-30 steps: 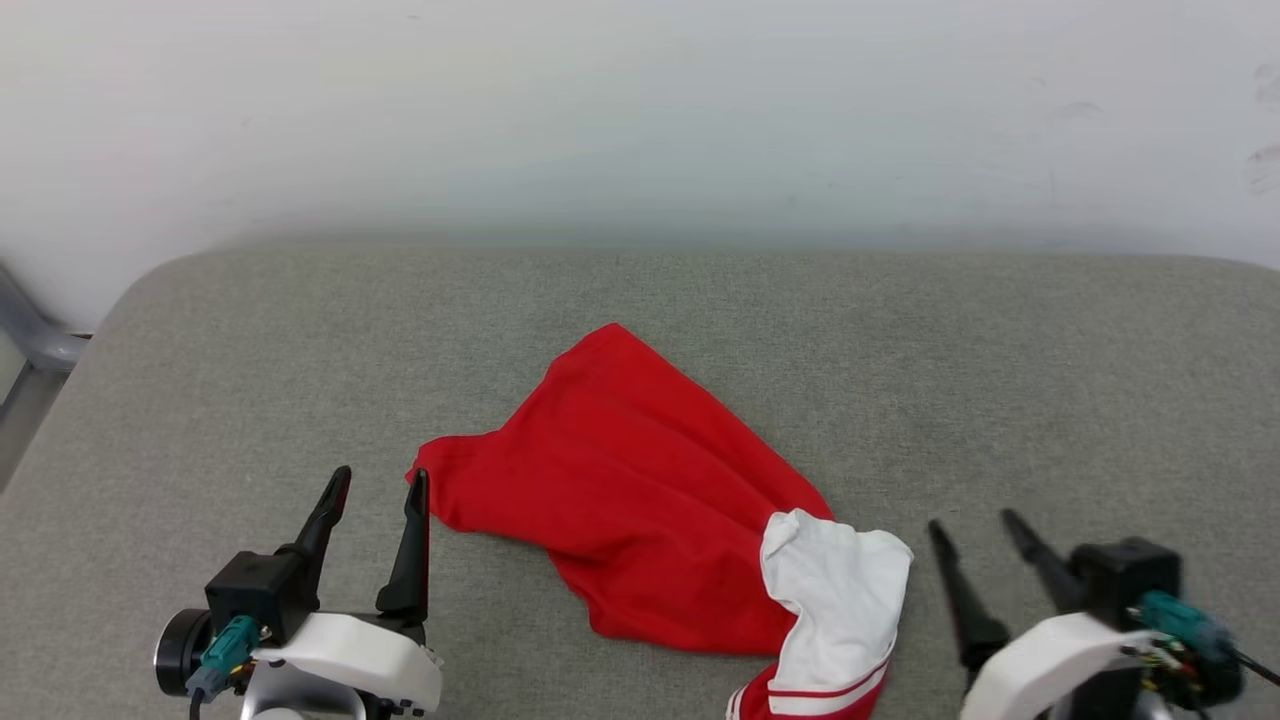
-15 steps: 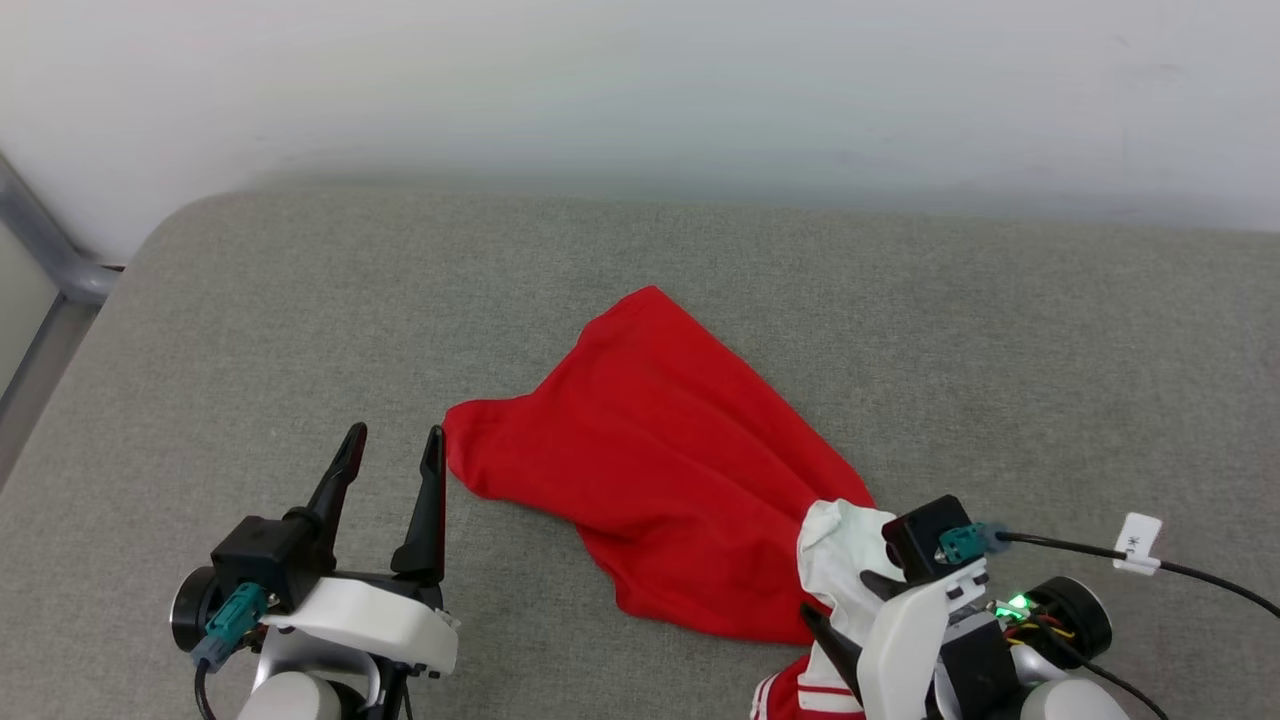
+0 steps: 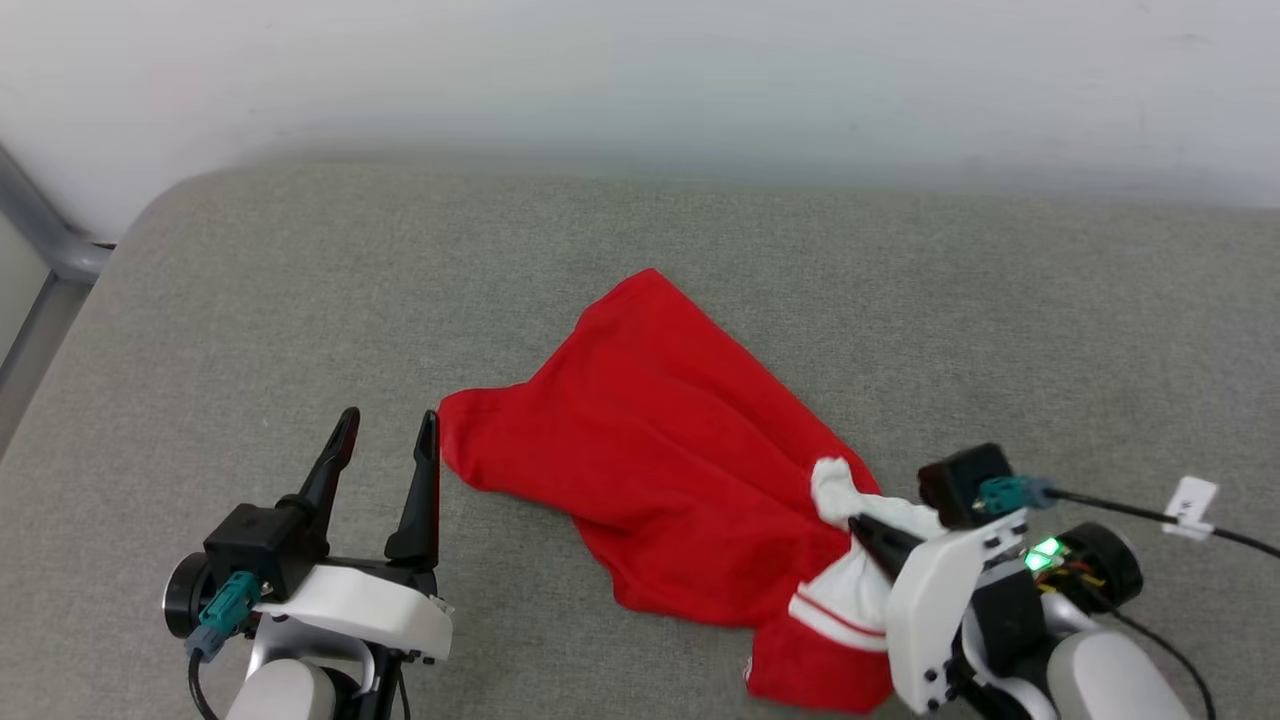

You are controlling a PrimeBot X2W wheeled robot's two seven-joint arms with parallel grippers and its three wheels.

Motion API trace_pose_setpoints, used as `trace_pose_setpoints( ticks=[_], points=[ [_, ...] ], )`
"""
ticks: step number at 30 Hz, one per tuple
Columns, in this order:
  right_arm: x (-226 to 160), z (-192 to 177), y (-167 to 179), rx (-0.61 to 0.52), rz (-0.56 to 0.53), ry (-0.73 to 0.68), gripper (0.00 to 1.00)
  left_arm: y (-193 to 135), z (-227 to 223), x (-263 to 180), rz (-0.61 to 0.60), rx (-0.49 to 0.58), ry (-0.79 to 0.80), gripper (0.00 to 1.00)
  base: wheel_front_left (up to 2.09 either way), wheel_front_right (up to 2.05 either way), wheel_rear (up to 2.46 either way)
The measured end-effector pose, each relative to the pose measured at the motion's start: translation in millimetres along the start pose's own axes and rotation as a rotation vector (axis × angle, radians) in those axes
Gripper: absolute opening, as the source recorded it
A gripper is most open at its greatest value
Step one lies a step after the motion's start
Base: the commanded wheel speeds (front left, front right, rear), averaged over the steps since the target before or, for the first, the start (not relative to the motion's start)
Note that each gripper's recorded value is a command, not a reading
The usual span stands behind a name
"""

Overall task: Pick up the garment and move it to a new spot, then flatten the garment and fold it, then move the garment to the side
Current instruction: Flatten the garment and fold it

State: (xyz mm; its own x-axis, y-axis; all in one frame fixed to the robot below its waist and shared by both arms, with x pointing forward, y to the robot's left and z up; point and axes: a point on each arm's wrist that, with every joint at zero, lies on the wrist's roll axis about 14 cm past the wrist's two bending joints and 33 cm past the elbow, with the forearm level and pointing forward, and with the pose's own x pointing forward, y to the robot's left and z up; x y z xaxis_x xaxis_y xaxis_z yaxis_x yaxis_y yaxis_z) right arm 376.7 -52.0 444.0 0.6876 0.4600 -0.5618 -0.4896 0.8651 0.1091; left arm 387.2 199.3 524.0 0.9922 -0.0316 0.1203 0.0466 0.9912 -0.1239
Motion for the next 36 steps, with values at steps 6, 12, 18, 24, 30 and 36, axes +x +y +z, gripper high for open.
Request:
trace_pose_setpoints(
  ticks=[6,12,18,24,30,36],
  points=[
    [-18,37,-40,0.039,-0.133,-0.175,0.00,-7,4,2,-0.023,0.002,-0.014,1.00,0.00,0.00,0.00],
    [-43,28,-112,0.155,-0.347,-0.231,0.00,-13,4,5,-0.041,-0.001,-0.017,1.00,0.00,0.00,0.00],
    [-65,-21,-167,0.321,-0.528,-0.190,0.00,-14,-1,6,-0.047,-0.008,-0.004,1.00,0.00,0.00,0.00],
    [-76,-61,-191,0.423,-0.630,-0.192,0.38,-11,-6,7,-0.042,-0.008,0.008,1.00,0.00,0.00,0.00],
    [-79,-30,-188,0.377,-0.628,-0.391,1.00,-11,-4,6,-0.043,-0.002,0.004,1.00,0.00,0.00,0.00],
    [-92,26,-165,0.245,-0.575,-0.641,1.00,-13,0,-2,-0.046,0.003,-0.005,1.00,0.00,0.00,0.00]
  ],
)
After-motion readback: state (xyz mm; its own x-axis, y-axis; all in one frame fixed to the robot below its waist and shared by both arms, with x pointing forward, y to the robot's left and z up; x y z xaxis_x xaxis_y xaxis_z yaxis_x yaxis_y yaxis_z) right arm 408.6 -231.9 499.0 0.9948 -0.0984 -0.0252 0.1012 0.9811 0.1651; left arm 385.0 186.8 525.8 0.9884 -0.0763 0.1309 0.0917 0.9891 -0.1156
